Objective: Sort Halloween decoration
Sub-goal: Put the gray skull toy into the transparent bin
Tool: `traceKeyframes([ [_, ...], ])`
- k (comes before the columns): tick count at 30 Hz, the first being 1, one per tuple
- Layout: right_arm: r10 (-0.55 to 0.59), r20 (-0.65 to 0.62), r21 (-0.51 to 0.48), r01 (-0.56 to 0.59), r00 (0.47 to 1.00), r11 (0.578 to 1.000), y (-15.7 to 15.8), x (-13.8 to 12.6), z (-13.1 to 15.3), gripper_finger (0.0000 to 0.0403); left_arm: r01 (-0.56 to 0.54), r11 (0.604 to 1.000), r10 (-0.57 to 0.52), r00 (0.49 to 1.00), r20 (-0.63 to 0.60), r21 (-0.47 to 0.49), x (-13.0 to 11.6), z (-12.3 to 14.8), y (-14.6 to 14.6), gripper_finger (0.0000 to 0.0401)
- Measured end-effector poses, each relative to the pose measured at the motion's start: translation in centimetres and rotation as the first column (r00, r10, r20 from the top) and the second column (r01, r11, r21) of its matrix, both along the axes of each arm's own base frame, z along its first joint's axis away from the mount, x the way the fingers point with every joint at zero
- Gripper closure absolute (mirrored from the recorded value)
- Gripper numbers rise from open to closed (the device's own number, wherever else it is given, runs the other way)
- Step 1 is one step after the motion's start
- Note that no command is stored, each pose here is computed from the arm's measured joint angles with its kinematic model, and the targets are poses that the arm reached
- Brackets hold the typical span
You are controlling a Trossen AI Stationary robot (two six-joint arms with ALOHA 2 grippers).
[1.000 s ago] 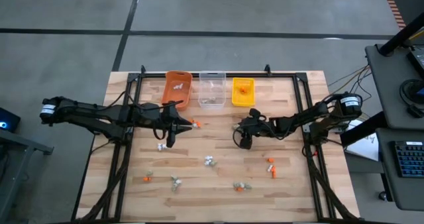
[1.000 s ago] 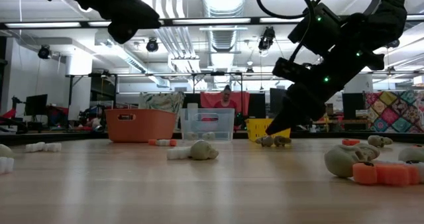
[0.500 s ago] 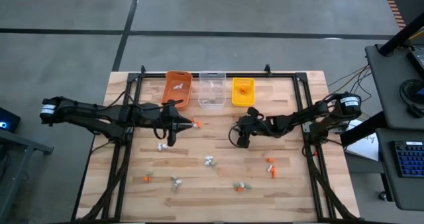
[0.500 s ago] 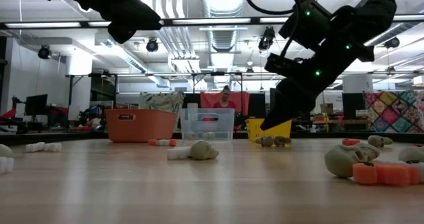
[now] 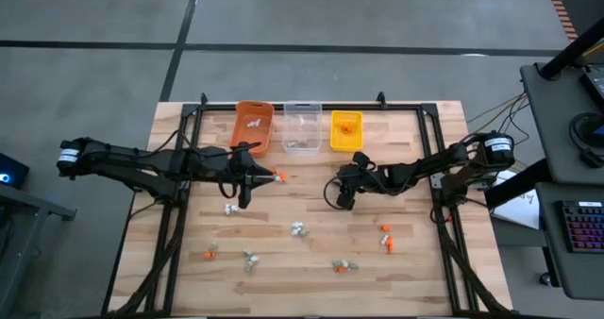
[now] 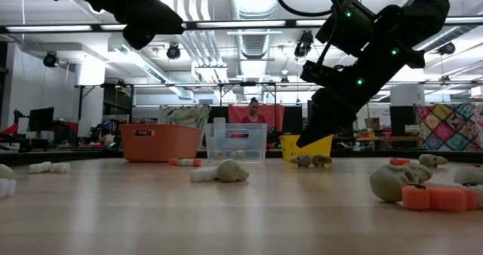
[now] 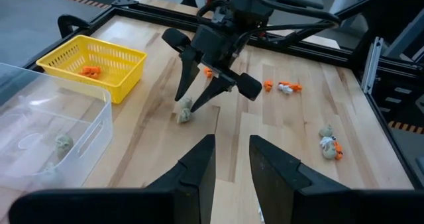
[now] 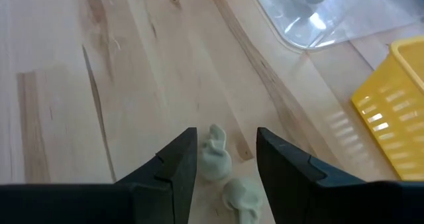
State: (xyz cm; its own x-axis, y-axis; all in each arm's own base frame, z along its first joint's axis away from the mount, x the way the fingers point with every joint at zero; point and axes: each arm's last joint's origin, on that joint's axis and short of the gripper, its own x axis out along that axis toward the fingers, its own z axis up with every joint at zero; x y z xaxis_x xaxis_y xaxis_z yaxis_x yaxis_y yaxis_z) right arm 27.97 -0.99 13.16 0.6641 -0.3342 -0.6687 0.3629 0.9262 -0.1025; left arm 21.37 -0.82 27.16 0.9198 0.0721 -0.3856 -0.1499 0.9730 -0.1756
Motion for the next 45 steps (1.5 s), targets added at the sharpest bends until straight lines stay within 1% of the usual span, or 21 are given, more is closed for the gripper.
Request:
traceKeyframes([
  [4, 0.0, -0.001, 0.0, 0.0, 1.0, 1.0, 0.0, 0.2, -0.4, 0.0259, 0.0, 1.0, 0.0, 1.0, 0.0, 0.0, 0.0, 0.0, 0.0, 0.0326],
  [9, 0.011, -0.095, -0.007, -0.011, 0.995, 1.0, 0.0, 0.9, -1.7, 0.0259, 0.0, 1.0, 0.0, 1.0, 0.0, 0.0, 0.0, 0.0, 0.0, 0.0326],
  [11, 0.012, -0.11, -0.006, -0.012, 0.994, 1.0, 0.0, 1.8, -1.9, 0.0259, 0.0, 1.0, 0.0, 1.0, -0.001, 0.0, 0.0, 0.0, 0.0, 0.0326],
  [17, 0.013, -0.225, -0.016, -0.017, 0.974, 1.0, 0.0, 3.5, -2.8, 0.026, 0.001, 1.0, -0.001, 1.0, -0.001, 0.0, 0.0, 0.0, 0.0, 0.0326],
  [22, 0.018, -0.241, -0.01, -0.021, 0.97, 1.0, 0.0, 3.8, -2.6, 0.0273, 0.0, 1.0, 0.0, 1.0, -0.002, 0.0, 0.0, 0.0, 0.0, 0.0326],
  [32, 0.059, -0.225, 0.02, -0.055, 0.973, 0.998, 0.0, 4.0, -1.8, 0.0344, 0.007, 1.0, -0.007, 1.0, -0.003, 0.015, 0.0, 0.0, 0.0, 0.0326],
  [37, 0.092, -0.219, 0.021, -0.09, 0.971, 0.996, 0.1, 4.4, -1.0, 0.0359, 0.008, 1.0, -0.007, 1.0, -0.003, 0.016, 0.0, 0.0, 0.0, 0.0326],
  [40, 0.114, -0.22, 0.015, -0.113, 0.969, 0.993, 0.0, 5.1, 0.1, 0.037, 0.008, 1.0, -0.008, 1.0, -0.003, 0.016, 0.0, 0.0, 0.0, 0.0326],
  [43, 0.123, -0.208, 0.009, -0.124, 0.97, 0.992, -0.4, 6.3, 2.1, 0.0381, 0.008, 1.0, -0.008, 1.0, -0.002, 0.017, 0.0, 0.0, 0.0, 0.0326],
  [45, 0.135, -0.205, 0.029, -0.132, 0.969, 0.991, -0.9, 7.0, 3.3, 0.039, 0.01, 1.0, -0.01, 1.0, -0.002, 0.022, 0.0, 0.0, 0.0, 0.0326],
])
